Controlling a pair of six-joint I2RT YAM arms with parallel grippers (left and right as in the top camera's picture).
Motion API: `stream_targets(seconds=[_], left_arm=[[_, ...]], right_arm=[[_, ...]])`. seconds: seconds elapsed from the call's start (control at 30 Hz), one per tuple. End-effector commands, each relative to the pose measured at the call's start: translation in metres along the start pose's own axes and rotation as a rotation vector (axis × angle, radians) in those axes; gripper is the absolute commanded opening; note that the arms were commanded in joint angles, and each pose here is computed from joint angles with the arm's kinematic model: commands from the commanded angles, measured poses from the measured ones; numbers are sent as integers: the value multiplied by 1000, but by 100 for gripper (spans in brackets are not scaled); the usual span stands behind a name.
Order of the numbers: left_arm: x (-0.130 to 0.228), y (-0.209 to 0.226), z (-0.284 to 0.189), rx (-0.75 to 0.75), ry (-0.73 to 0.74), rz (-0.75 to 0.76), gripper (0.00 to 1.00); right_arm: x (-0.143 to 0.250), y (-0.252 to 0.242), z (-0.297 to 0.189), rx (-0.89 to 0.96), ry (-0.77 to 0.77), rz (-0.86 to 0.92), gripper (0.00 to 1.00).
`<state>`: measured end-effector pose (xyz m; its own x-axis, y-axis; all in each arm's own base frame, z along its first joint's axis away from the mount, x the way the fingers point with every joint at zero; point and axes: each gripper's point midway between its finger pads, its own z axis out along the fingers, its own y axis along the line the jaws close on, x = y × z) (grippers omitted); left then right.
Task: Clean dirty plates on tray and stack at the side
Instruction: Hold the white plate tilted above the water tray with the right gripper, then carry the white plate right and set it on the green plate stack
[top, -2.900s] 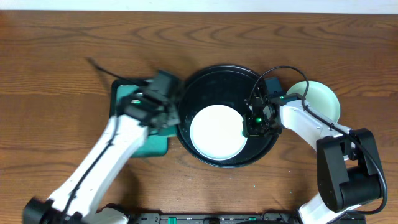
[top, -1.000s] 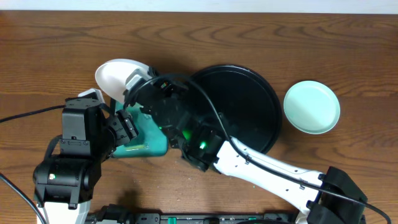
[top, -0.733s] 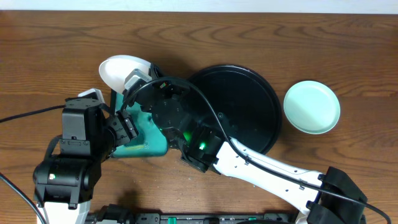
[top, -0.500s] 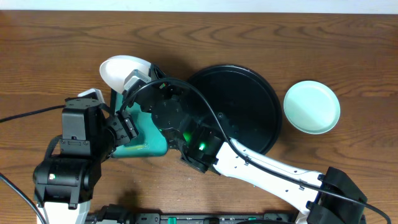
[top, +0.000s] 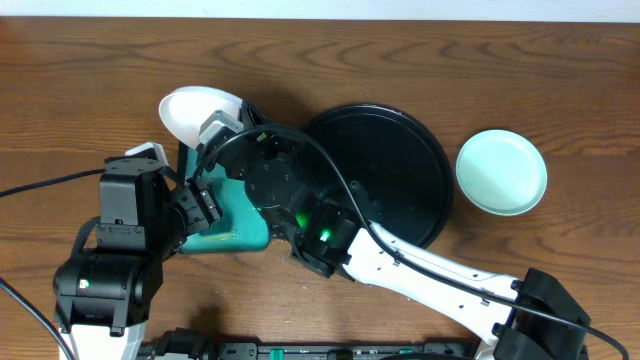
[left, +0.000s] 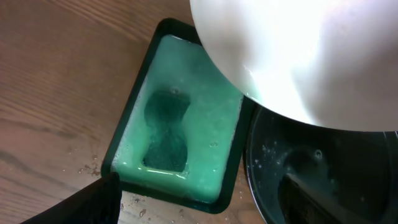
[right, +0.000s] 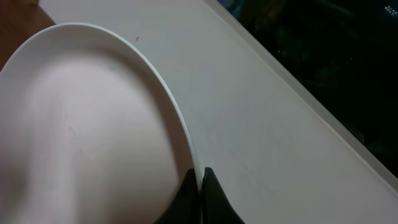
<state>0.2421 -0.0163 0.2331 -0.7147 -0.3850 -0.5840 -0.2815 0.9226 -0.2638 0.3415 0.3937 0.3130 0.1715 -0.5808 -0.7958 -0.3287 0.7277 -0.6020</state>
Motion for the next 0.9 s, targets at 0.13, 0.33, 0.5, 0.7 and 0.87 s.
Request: stream_targets(seconds=[0.13, 0.33, 0.5, 0.7, 0.87], left_arm=[[-4, -1, -4, 2, -13, -1, 81], [-4, -1, -4, 2, -13, -1, 81], [-4, -1, -4, 2, -13, -1, 81], [-4, -1, -4, 2, -14, -1, 80], [-4, -1, -4, 2, -14, -1, 81]], right_arm=[[-14, -16, -6, 30, -25, 24, 1], [-14, -16, -6, 31, -24, 24, 1], [-13, -15, -6, 29, -22, 22, 1], [-13, -16, -6, 29, -22, 70, 1], [9, -21, 3, 33, 43, 170, 1]])
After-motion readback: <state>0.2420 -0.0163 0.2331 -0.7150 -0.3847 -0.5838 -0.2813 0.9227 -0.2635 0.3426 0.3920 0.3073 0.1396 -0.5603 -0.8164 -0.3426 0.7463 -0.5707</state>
